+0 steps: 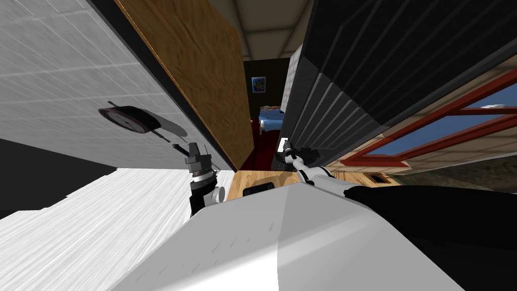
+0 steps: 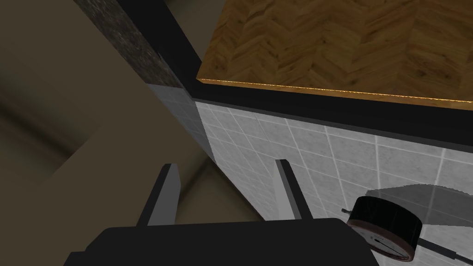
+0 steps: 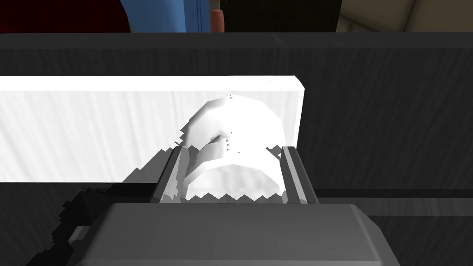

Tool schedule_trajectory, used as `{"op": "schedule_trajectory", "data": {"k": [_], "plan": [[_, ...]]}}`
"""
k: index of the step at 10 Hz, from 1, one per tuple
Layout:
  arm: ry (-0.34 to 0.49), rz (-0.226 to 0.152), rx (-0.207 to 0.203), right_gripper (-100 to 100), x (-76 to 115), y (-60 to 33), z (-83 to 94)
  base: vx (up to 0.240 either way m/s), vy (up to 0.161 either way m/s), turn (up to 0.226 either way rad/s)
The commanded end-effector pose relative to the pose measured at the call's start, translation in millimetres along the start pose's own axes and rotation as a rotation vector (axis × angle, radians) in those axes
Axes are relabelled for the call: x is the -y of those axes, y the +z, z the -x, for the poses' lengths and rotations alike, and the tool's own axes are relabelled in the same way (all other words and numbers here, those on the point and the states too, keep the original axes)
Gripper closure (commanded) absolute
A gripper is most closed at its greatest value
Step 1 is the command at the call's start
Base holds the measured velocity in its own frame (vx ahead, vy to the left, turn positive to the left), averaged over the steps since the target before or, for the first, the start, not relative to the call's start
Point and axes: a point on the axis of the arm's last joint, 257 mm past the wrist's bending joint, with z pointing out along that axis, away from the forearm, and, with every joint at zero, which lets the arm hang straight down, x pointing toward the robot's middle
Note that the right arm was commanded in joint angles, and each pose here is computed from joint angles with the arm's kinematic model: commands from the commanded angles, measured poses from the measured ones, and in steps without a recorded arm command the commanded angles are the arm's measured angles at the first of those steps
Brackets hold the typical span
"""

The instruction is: Push the door open

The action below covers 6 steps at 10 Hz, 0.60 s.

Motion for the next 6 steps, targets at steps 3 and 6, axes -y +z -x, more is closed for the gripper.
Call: {"op": "schedule_trajectory", "data": {"k": [3,6], "plan": [[-0.001,0.011,0.002,100,-4.5,3.3,-7.0,0.183,0.005,-0.106],[-0.001,0.013,0.002,100,-4.5,5.0,-18.8,0.196,-0.009,-0.148]]}}
